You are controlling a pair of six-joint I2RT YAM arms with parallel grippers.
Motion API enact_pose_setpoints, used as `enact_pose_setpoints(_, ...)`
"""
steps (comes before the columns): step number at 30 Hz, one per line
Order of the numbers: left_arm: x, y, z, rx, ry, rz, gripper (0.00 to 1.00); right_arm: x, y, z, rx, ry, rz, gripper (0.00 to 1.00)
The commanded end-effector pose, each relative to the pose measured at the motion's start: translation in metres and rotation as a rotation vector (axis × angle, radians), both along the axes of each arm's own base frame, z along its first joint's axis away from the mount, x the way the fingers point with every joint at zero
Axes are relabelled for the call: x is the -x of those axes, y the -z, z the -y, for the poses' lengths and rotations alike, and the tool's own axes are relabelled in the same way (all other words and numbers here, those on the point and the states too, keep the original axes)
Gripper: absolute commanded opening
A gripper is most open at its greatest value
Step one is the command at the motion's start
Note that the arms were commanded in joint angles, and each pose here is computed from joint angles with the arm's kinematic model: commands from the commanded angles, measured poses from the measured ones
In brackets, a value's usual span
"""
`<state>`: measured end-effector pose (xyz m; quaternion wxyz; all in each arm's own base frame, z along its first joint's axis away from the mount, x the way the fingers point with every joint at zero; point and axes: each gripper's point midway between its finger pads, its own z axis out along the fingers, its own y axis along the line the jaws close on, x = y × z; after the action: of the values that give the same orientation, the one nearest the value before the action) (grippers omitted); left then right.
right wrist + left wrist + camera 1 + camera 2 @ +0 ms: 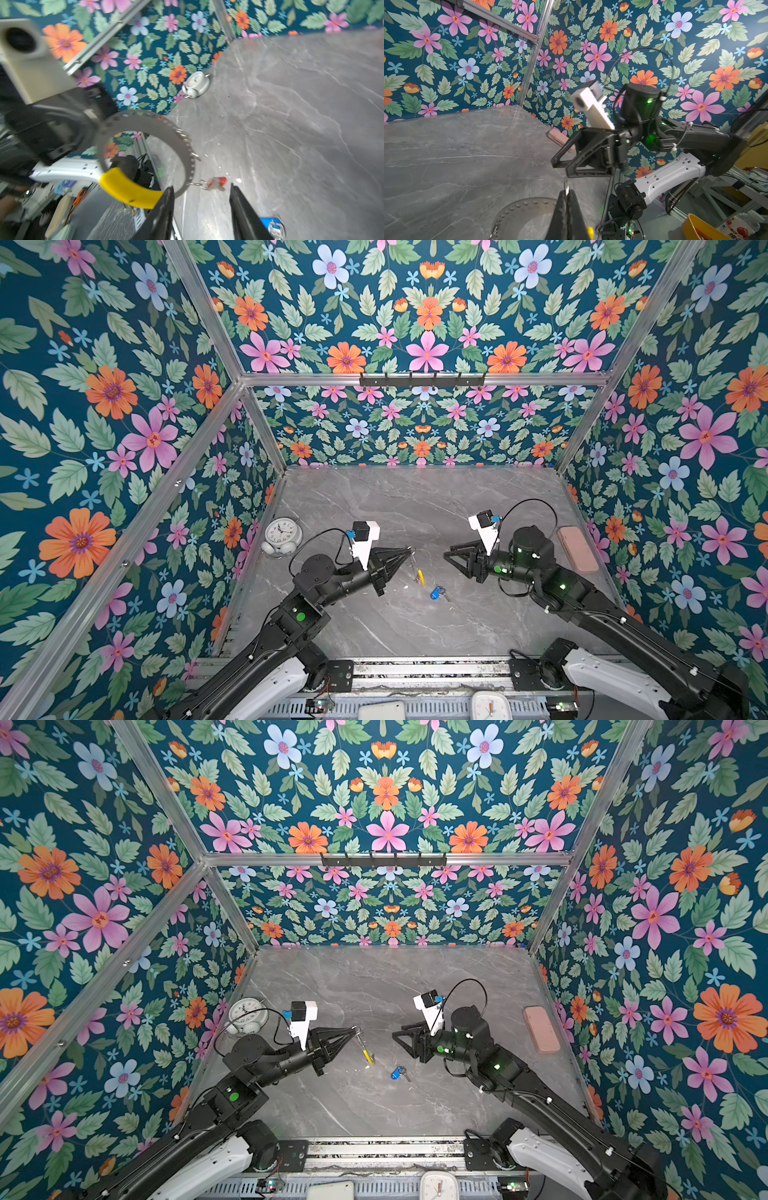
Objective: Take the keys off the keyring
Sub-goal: 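Bring the right gripper back and grasp the ring beside the left gripper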
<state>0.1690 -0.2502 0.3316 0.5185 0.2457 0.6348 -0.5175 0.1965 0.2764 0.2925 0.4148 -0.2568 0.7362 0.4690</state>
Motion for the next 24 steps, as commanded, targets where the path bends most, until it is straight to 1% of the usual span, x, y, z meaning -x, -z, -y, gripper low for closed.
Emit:
enact_pose_setpoints(1,-0.001,-0.017,-0.002,0.052,-0.010,0.031,0.00,0.008,-0.025,-0.012,0.007,-0.016,0.165,0.51)
enact_pose_setpoints(4,-0.003,-0.017,-0.001,0.052,-0.015,0.026,0.00,0.017,-0.035,-0.026,0.017,-0.030,0.234,0.55)
enact_pose_setpoints(7,-0.004,-0.017,0.000,0.053,-0.013,0.023,0.00,0.018,-0.029,-0.041,0.071,-0.044,0.249,0.57)
enact_pose_setpoints(10,-0.003,-0.017,0.000,0.053,-0.008,0.024,0.00,0.011,-0.015,-0.050,0.138,-0.034,0.237,0.57)
enact_pose_setpoints(14,-0.002,-0.018,0.000,0.052,-0.006,0.024,0.00,0.008,-0.004,-0.057,0.164,-0.050,0.213,0.56)
enact_pose_setpoints(17,-0.003,-0.018,0.001,0.048,-0.005,0.023,0.00,0.007,0.001,-0.058,0.176,-0.053,0.205,0.50)
enact_pose_setpoints(20,-0.003,-0.018,0.000,0.048,-0.006,0.024,0.00,0.009,0.005,-0.060,0.186,-0.067,0.193,0.38)
enact_pose_setpoints(21,-0.003,-0.018,0.000,0.047,-0.007,0.024,0.00,0.010,0.006,-0.060,0.190,-0.071,0.188,0.32)
enact_pose_setpoints(24,-0.003,-0.018,0.001,0.044,-0.005,0.024,0.00,0.011,0.010,-0.060,0.196,-0.077,0.182,0.21)
